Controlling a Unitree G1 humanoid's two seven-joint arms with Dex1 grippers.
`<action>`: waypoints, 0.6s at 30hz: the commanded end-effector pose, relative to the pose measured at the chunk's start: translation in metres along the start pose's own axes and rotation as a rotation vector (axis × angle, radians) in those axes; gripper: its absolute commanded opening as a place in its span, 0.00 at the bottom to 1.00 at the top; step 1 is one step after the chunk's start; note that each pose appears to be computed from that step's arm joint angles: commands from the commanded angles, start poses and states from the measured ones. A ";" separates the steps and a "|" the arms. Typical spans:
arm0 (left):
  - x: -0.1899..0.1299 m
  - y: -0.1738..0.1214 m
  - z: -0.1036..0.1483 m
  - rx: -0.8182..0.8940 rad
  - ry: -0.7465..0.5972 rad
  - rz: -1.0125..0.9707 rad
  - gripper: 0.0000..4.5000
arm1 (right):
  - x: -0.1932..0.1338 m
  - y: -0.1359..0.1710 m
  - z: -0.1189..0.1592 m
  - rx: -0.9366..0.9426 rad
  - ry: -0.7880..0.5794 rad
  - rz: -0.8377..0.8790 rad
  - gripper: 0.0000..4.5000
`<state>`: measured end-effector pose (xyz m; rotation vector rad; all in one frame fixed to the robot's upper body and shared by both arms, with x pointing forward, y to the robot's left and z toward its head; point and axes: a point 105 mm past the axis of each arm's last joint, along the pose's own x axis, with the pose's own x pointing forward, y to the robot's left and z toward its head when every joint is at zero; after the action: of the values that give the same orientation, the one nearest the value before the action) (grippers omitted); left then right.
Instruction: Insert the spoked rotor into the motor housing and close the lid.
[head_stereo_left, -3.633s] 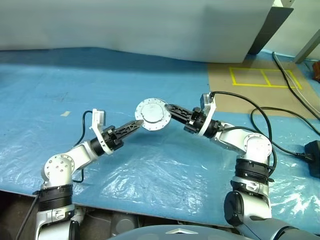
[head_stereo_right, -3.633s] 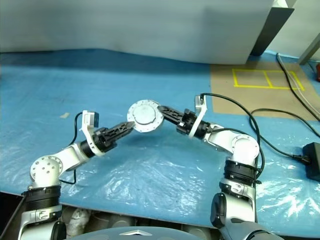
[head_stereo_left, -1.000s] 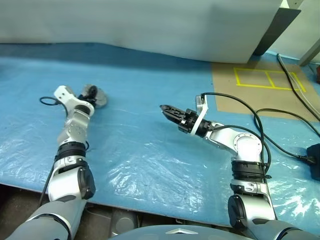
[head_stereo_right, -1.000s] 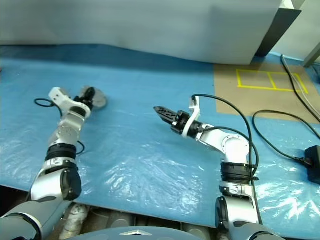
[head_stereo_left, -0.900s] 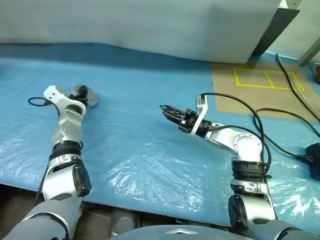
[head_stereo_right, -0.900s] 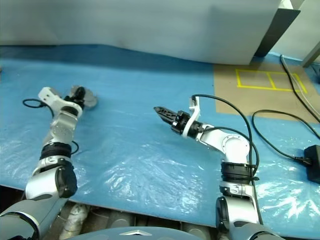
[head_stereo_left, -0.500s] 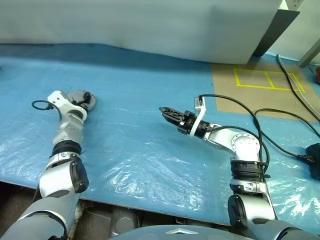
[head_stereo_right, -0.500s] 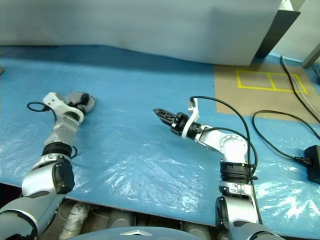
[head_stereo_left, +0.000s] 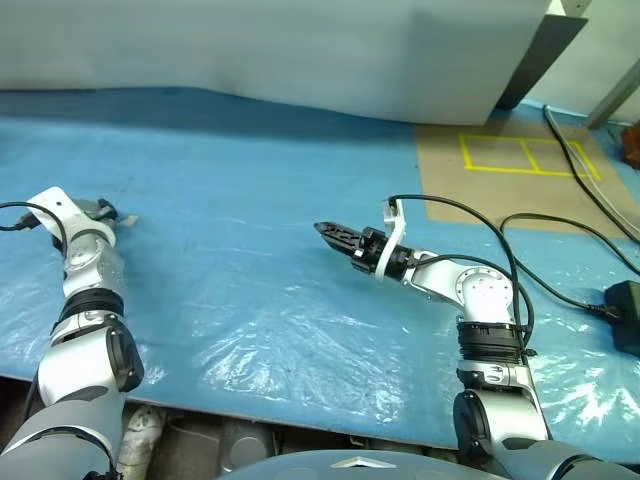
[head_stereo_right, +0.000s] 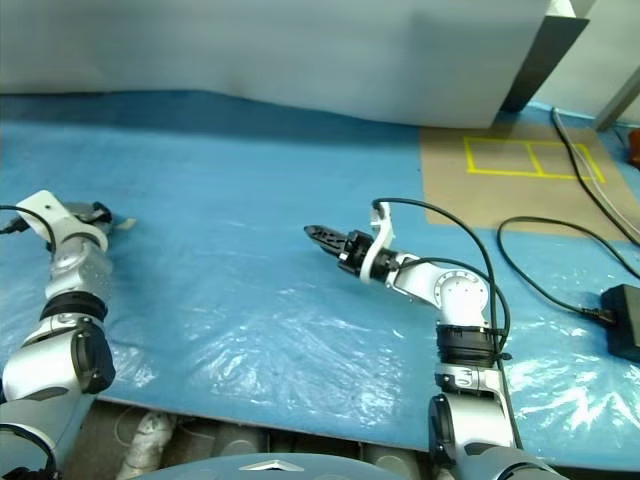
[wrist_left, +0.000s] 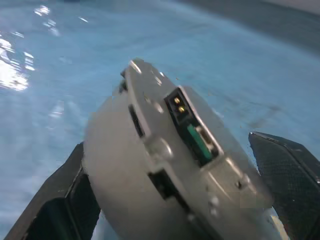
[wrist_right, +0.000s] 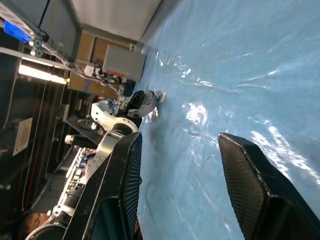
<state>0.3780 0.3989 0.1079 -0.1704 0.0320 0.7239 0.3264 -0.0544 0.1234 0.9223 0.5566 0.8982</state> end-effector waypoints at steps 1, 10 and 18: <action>0.003 0.001 0.020 0.047 -0.067 -0.012 0.99 | 0.003 0.009 0.003 -0.023 -0.003 0.041 0.55; 0.002 0.004 0.008 -0.009 -0.017 -0.011 0.99 | 0.006 0.005 -0.002 -0.038 0.027 0.031 0.55; 0.000 0.043 0.039 0.278 -0.178 0.212 0.99 | 0.005 0.003 -0.005 -0.052 0.046 0.026 0.55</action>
<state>0.3532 0.4275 0.1155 0.0612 0.0482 0.8965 0.3254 -0.0508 0.1154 0.8633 0.5795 0.9172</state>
